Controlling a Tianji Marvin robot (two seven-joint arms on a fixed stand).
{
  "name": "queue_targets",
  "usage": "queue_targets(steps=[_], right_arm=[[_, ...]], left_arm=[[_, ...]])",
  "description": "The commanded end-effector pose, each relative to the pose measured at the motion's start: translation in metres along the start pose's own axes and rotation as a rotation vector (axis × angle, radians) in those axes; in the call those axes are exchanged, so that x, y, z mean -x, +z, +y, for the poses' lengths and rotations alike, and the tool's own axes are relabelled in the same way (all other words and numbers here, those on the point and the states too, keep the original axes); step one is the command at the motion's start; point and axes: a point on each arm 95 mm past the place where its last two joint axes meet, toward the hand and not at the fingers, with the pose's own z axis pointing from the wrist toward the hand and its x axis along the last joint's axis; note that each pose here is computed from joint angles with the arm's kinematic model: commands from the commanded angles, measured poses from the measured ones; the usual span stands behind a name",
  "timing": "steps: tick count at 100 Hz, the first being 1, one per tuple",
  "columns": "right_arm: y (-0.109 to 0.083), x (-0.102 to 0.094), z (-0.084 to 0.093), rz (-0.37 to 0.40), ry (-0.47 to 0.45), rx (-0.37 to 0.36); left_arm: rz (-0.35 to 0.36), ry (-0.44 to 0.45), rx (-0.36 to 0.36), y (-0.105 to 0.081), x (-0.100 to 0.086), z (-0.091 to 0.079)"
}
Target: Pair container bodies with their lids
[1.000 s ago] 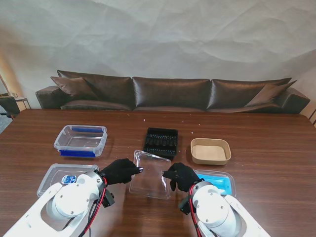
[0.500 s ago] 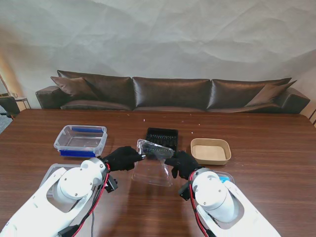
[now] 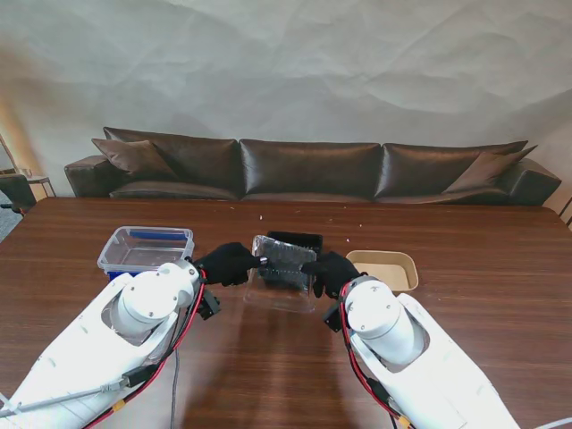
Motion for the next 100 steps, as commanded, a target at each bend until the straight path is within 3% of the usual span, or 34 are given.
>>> queue_targets(steps=[1, 57, 100], right_arm=[[0.004, -0.012, -0.002, 0.017, 0.013, -0.022], [0.059, -0.023, 0.025, -0.034, 0.041, 0.002], [0.084, -0.015, 0.027, -0.070, 0.051, -0.005]], left_arm=[[0.020, -0.012, 0.022, 0.007, -0.010, -0.002], [-0.008, -0.062, 0.064, 0.056, -0.003, -0.034], [-0.019, -0.083, 0.096, 0.087, 0.002, -0.043]])
